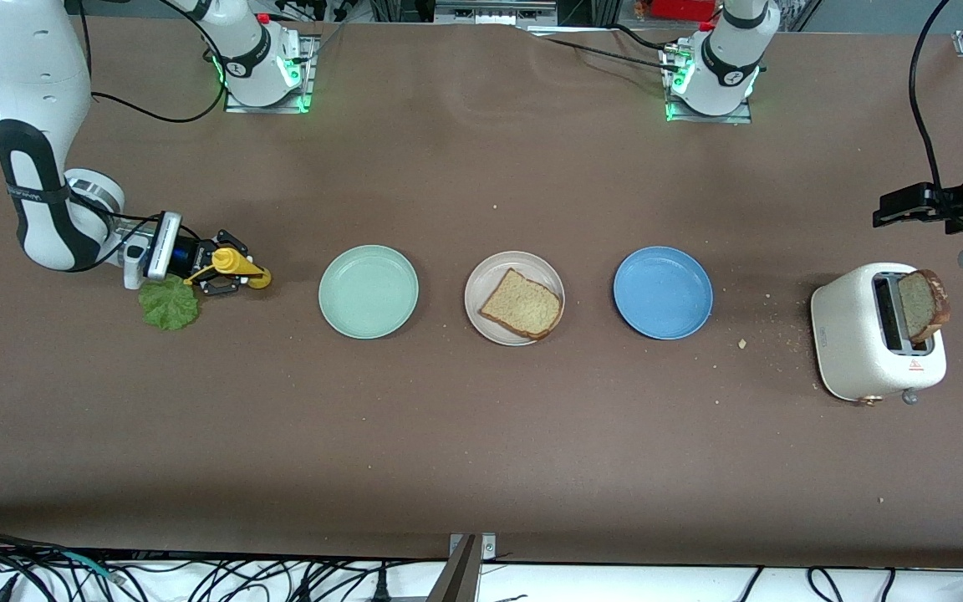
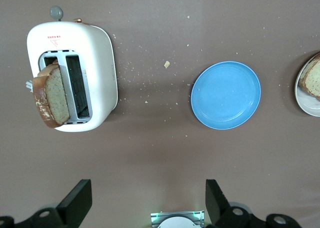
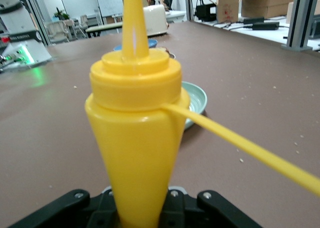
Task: Make sandwich in beige plate with both arms
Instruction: 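Lower the bottle to the table and open the right gripper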
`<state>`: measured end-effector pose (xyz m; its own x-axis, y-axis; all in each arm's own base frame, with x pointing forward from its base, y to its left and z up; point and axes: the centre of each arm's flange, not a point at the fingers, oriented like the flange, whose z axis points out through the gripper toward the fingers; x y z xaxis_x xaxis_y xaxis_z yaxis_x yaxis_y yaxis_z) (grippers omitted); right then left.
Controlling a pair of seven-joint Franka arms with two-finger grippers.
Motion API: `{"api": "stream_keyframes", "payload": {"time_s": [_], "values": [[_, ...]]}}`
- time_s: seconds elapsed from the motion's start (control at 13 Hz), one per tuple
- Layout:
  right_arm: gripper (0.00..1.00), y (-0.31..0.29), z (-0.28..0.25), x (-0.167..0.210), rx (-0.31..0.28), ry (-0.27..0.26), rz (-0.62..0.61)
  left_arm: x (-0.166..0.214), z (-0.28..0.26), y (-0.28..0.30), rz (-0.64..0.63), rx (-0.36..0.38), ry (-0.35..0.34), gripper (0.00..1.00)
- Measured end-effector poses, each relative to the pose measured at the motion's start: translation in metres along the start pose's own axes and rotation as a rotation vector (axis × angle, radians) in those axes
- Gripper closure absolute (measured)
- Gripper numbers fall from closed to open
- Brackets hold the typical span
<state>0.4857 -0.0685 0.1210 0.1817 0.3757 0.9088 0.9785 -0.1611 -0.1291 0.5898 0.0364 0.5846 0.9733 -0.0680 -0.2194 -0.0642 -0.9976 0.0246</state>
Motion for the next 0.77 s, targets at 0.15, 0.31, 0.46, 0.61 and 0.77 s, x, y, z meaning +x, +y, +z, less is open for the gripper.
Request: {"api": "stream_keyframes", "payload": {"time_s": [0.15, 0.31, 0.46, 0.61, 0.77], "values": [[0.79, 0.002, 0.003, -0.003, -0.011, -0.035, -0.012, 0.0, 0.0, 0.0, 0.0, 0.0, 0.0, 0.0], [0.59, 0.002, 0.006, -0.002, -0.01, -0.04, -0.016, 0.0, 0.0, 0.0, 0.0, 0.0, 0.0, 0.0], [0.36, 0.003, 0.008, -0.002, -0.01, -0.047, -0.017, 0.0, 0.0, 0.0, 0.0, 0.0, 0.0, 0.0], [0.13, 0.004, 0.013, -0.002, -0.011, -0.058, -0.016, 0.0, 0.0, 0.0, 0.0, 0.0, 0.0, 0.0], [0.02, 0.006, 0.014, -0.001, -0.018, -0.07, -0.008, 0.0, 0.0, 0.0, 0.0, 0.0, 0.0, 0.0]]}}
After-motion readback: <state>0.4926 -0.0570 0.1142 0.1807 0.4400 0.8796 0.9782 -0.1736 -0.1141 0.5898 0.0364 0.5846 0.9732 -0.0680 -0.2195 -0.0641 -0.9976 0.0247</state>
